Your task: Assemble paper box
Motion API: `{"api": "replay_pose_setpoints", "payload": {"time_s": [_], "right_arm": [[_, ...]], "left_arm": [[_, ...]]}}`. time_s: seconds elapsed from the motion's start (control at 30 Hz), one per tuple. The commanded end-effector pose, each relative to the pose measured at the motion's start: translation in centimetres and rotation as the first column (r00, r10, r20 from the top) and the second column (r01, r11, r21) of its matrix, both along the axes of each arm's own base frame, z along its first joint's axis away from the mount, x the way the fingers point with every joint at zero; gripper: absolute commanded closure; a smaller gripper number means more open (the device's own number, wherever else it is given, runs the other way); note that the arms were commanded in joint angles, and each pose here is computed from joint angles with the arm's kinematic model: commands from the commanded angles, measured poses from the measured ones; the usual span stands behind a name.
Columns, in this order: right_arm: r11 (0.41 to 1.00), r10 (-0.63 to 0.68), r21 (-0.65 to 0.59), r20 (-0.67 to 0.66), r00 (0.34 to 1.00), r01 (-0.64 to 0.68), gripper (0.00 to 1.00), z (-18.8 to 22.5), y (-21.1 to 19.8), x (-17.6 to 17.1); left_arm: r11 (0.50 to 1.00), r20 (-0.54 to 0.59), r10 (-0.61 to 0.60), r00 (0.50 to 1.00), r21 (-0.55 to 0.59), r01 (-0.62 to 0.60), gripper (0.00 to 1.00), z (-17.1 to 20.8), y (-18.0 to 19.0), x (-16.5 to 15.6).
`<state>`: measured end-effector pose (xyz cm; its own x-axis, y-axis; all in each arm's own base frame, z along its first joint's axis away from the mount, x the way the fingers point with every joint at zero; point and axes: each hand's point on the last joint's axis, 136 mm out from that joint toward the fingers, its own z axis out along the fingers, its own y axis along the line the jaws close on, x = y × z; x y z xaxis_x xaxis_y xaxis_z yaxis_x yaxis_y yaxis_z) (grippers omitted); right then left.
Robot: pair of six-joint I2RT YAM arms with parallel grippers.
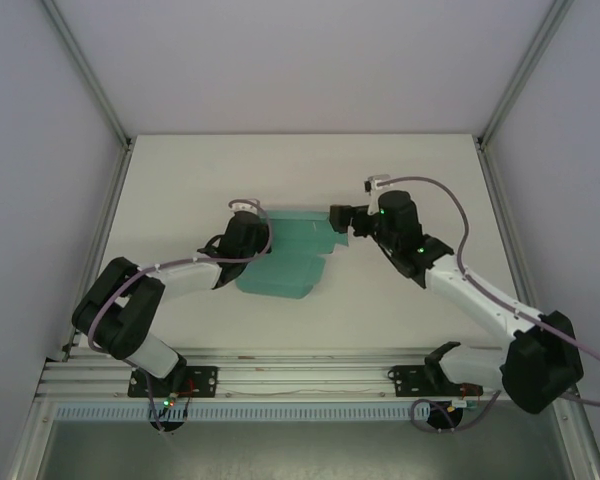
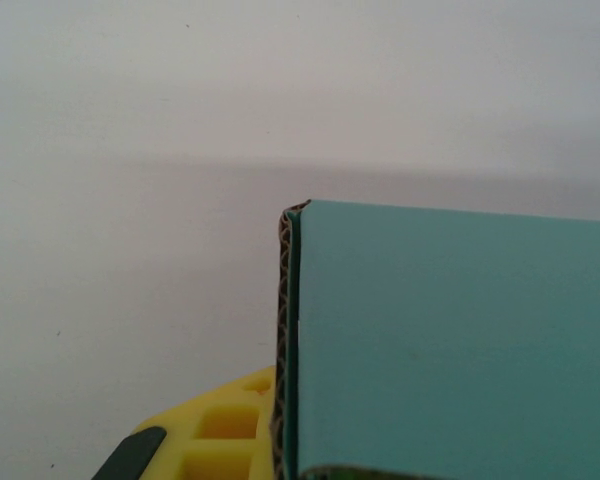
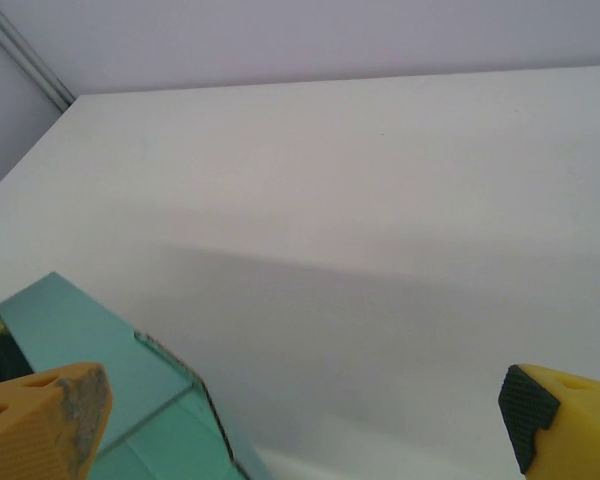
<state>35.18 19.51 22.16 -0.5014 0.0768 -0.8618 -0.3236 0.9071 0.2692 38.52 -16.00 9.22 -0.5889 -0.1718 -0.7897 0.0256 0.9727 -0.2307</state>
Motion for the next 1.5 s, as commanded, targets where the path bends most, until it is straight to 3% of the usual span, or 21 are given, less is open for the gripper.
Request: {"api": "replay_pose_setpoints", "payload": {"time_s": [0.0, 0.3, 0.53, 0.63, 0.8, 0.97, 1.23, 1.47], "right_arm": [[1.000, 0.011, 0.021, -0.046, 0.999, -0.010, 0.00, -0.9, 1.0, 0.8], [0.998, 0.054, -0.004, -0.155, 0.986, -0.055, 0.00, -5.7, 2.4, 0.5], [0.997, 0.073, 0.009, -0.122, 0.990, -0.073, 0.00, -6.2, 4.1, 1.0], [1.000, 0.028, 0.012, -0.087, 0.996, -0.027, 0.00, -5.9, 4.1, 1.6], [0.974, -0.214, 0.096, 0.095, 0.972, 0.205, 0.00, -4.1, 2.3, 3.2], [0.960, -0.278, 0.079, 0.202, 0.939, 0.267, 0.00, -3.6, 2.4, 3.3], [0.945, -0.327, 0.071, 0.222, 0.919, 0.319, 0.00, -3.5, 1.1, 2.8], [0.943, -0.325, -0.012, 0.170, 0.930, 0.332, 0.00, -3.2, -0.8, 0.8]], "left_arm": [[1.000, 0.028, -0.016, 0.999, -0.001, 0.016, 1.00, 0.9, -0.4, 0.1], [0.999, 0.022, -0.014, 1.000, -0.042, 0.015, 1.00, 1.0, -1.2, 0.7], [0.997, 0.018, -0.062, 0.998, -0.039, 0.062, 1.00, 0.9, -2.7, 0.8], [0.997, 0.022, -0.057, 0.998, -0.045, 0.058, 1.00, 1.2, -2.9, 0.9], [0.991, 0.041, -0.054, 0.998, -0.117, 0.059, 1.00, 2.6, -4.1, 1.4], [0.983, 0.064, -0.090, 0.994, -0.155, 0.099, 1.00, 3.8, -5.7, 1.5], [0.989, 0.054, -0.030, 0.998, -0.142, 0.037, 1.00, 3.4, -4.7, 1.5], [0.994, 0.065, 0.051, 0.997, -0.104, -0.044, 1.00, 4.2, -3.0, 2.0]]}}
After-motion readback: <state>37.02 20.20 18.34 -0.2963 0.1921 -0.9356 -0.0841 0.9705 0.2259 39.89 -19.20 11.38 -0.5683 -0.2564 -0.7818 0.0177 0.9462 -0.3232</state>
